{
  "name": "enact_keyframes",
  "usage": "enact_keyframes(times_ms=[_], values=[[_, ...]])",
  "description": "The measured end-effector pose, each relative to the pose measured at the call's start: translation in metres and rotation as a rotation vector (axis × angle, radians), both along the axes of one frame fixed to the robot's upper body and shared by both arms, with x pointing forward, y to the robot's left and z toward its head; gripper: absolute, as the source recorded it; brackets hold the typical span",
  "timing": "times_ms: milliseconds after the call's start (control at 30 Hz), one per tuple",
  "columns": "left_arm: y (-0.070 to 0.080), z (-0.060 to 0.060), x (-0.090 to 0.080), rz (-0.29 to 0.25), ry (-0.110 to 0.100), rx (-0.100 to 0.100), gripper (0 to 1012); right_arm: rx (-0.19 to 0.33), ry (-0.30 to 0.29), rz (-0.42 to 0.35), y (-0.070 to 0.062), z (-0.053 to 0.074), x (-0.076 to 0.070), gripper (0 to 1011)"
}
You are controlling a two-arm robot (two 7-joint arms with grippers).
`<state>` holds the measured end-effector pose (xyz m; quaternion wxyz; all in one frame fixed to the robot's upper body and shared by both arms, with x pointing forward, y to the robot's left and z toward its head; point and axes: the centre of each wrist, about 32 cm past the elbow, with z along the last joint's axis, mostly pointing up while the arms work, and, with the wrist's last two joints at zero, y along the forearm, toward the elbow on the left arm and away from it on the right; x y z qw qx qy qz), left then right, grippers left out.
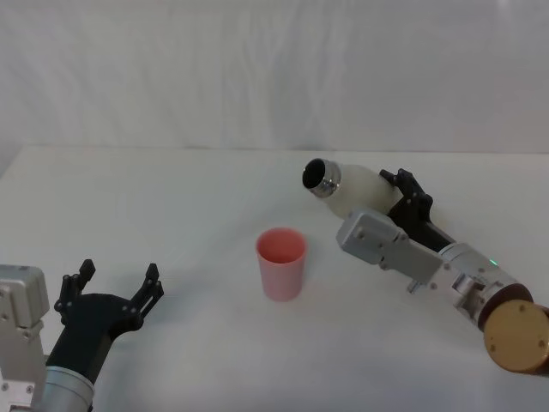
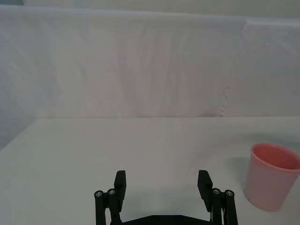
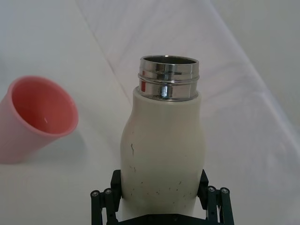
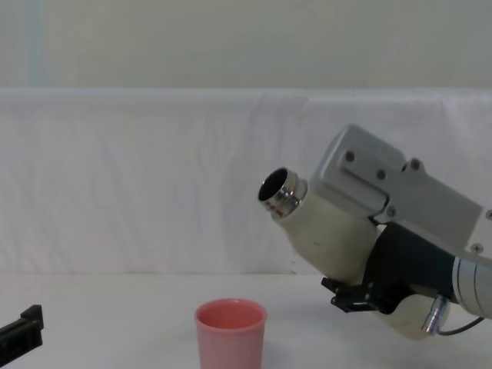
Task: Grasp the thermos with one hand and pour water into the cup lid.
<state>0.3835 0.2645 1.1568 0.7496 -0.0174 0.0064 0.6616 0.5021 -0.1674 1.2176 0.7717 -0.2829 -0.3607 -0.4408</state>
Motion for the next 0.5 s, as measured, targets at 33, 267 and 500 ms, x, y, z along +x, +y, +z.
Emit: enact_keyframes(times_ms=[33, 267, 500], values=[[0.0, 0.0, 0.0, 0.0, 0.0, 0.0, 1001, -0.006, -0.001, 0.0, 0.0004, -0.0003, 0.0004, 959], [0.0, 0.0, 0.0, 0.0, 0.0, 0.0, 1001, -0.077, -0.015, 0.005, 0.0028, -0.0038, 0.0026, 959], [0.0, 0.0, 0.0, 0.0, 0.0, 0.0, 1001, -0.127, -0.025, 0.01, 0.0042, -0.0054, 0.0027, 959]])
